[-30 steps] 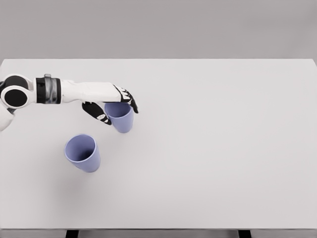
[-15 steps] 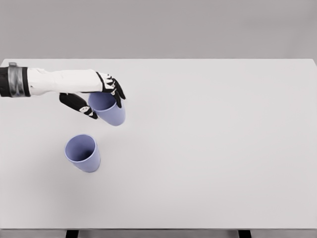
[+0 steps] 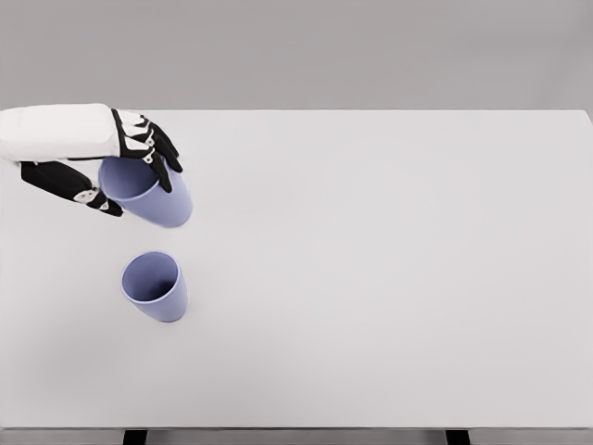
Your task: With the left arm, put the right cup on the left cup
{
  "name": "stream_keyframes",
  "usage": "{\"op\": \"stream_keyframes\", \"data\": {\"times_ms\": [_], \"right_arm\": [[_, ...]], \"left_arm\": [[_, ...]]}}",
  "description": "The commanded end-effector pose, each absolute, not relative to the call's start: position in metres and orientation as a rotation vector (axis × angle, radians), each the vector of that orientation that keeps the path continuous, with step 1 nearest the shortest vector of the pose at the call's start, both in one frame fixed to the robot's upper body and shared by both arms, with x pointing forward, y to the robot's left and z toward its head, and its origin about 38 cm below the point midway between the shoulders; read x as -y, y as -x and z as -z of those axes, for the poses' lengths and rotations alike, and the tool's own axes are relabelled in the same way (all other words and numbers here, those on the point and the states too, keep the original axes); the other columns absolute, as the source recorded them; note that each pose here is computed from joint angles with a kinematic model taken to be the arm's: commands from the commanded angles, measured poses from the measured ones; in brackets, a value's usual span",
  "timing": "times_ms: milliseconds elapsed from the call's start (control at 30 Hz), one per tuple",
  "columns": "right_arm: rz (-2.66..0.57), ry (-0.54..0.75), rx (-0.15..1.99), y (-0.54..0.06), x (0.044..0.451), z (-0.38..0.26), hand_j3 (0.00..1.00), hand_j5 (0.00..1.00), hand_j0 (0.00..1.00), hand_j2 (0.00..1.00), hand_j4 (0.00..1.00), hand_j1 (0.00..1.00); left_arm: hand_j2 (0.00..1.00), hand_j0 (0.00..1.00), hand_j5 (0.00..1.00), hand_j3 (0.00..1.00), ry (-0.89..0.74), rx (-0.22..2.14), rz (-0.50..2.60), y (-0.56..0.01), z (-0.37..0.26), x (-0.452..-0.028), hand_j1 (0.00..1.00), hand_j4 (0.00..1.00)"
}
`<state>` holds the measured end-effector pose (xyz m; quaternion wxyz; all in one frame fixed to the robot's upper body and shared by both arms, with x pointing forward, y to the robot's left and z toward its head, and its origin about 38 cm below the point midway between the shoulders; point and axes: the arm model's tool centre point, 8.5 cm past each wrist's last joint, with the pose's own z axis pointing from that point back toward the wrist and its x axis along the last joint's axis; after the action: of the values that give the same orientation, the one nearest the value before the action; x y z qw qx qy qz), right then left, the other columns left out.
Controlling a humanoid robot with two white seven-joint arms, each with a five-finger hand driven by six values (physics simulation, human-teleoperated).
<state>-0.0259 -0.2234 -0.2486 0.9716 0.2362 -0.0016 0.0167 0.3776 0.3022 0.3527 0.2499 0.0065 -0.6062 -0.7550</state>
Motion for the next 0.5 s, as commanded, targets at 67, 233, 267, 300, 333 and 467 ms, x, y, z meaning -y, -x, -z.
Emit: {"op": "stream_keyframes", "data": {"times_ms": [67,233,267,300,333,467], "right_arm": [[-0.035,-0.478,0.005,0.025,0.223,0.249,1.00,1.00,1.00,1.00,1.00,1.00],[-0.035,-0.478,0.005,0.025,0.223,0.249,1.00,1.00,1.00,1.00,1.00,1.00],[-0.035,-0.478,0.005,0.025,0.223,0.249,1.00,1.00,1.00,1.00,1.00,1.00],[-0.035,-0.478,0.005,0.025,0.223,0.249,1.00,1.00,1.00,1.00,1.00,1.00],[-0.035,-0.478,0.003,0.026,0.223,0.249,1.00,1.00,1.00,1.00,1.00,1.00],[-0.035,-0.478,0.005,0.025,0.223,0.249,1.00,1.00,1.00,1.00,1.00,1.00]], "left_arm": [[0.57,0.57,0.57,0.57,-0.027,1.644,2.042,-0.369,-0.361,-0.311,0.57,0.57],[0.57,0.57,0.57,0.57,-0.039,1.641,2.032,-0.362,-0.369,-0.319,0.57,0.57],[0.57,0.57,0.57,0.57,-0.041,1.639,2.031,-0.361,-0.369,-0.320,0.57,0.57],[0.57,0.57,0.57,0.57,-0.041,1.637,2.031,-0.361,-0.369,-0.320,0.57,0.57],[0.58,0.58,0.58,0.58,-0.048,1.626,2.029,-0.360,-0.369,-0.323,0.58,0.58],[0.58,0.58,0.58,0.58,-0.038,1.613,2.028,-0.359,-0.365,-0.324,0.58,0.58]]}}
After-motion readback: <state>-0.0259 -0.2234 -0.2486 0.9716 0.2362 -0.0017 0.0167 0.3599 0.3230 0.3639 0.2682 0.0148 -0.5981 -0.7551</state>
